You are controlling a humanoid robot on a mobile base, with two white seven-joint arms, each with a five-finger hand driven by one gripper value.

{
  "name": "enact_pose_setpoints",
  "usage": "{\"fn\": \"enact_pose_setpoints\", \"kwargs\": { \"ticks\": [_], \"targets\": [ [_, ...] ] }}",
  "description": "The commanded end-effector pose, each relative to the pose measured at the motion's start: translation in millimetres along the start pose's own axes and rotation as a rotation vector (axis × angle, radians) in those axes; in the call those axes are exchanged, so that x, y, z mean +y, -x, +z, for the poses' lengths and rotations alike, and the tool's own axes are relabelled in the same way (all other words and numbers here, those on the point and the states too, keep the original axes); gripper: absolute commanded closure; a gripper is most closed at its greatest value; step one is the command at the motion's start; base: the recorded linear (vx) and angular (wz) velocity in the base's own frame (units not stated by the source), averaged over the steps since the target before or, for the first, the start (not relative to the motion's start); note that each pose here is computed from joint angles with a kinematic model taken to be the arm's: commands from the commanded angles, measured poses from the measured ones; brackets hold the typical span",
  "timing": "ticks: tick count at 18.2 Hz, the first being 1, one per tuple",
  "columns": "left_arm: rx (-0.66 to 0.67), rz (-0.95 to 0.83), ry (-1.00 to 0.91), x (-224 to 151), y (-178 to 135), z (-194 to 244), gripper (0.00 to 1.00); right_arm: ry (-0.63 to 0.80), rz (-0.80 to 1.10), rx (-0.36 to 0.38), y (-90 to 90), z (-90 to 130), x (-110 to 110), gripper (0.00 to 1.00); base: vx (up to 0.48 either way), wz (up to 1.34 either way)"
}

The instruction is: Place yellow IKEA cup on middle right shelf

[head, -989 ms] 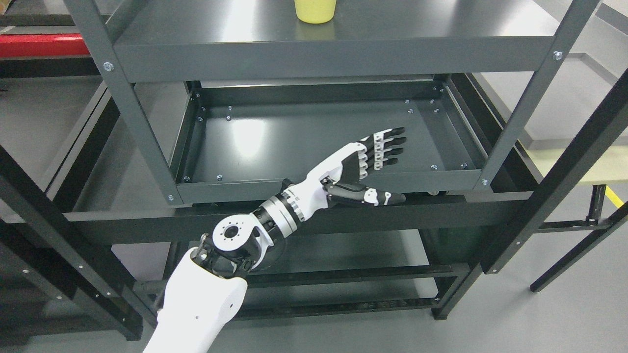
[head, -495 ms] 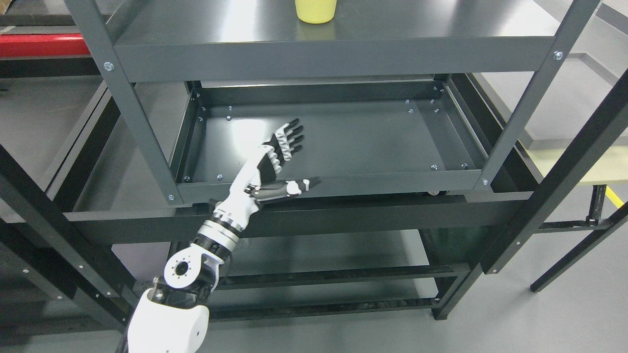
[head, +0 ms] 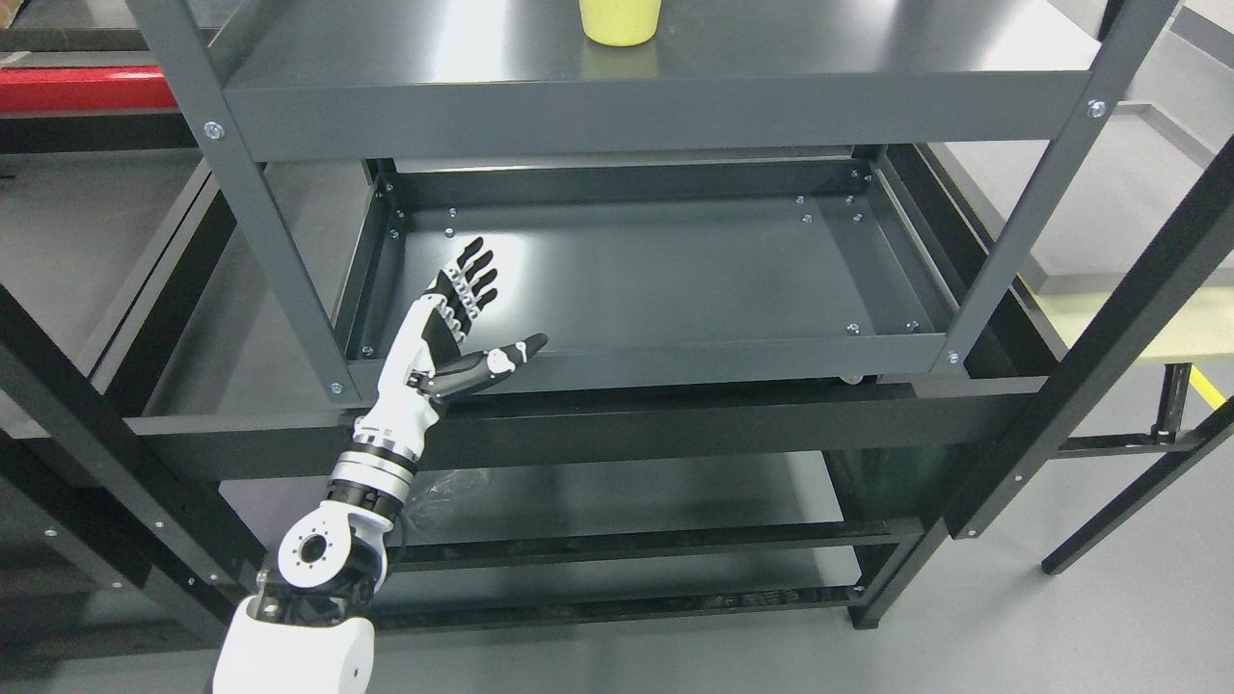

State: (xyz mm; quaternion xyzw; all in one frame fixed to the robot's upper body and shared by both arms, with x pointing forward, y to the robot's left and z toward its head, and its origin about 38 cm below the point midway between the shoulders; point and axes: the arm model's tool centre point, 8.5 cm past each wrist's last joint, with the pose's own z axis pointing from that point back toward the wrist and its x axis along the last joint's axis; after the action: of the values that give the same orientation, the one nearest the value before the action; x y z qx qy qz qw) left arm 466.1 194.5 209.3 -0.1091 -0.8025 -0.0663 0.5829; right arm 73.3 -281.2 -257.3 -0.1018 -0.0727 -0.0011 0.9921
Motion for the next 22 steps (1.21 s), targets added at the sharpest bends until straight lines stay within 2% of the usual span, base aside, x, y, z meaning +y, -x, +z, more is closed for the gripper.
{"fn": "enact_pose_setpoints", "kwargs": {
  "ticks": [1,22],
  "targets": [
    [-0.025,-0.023,-0.100,39.3,-14.7,5.6,0.01,0.012,-0.004,0.014,9.0,-0.6,-9.7,0.01,0.000,0.00],
    [0.012,-0.012,-0.118,47.0,-9.7,9.7,0.01,0.012,-0.004,0.014,9.0,-0.6,-9.7,0.01,0.000,0.00]
  ]
}}
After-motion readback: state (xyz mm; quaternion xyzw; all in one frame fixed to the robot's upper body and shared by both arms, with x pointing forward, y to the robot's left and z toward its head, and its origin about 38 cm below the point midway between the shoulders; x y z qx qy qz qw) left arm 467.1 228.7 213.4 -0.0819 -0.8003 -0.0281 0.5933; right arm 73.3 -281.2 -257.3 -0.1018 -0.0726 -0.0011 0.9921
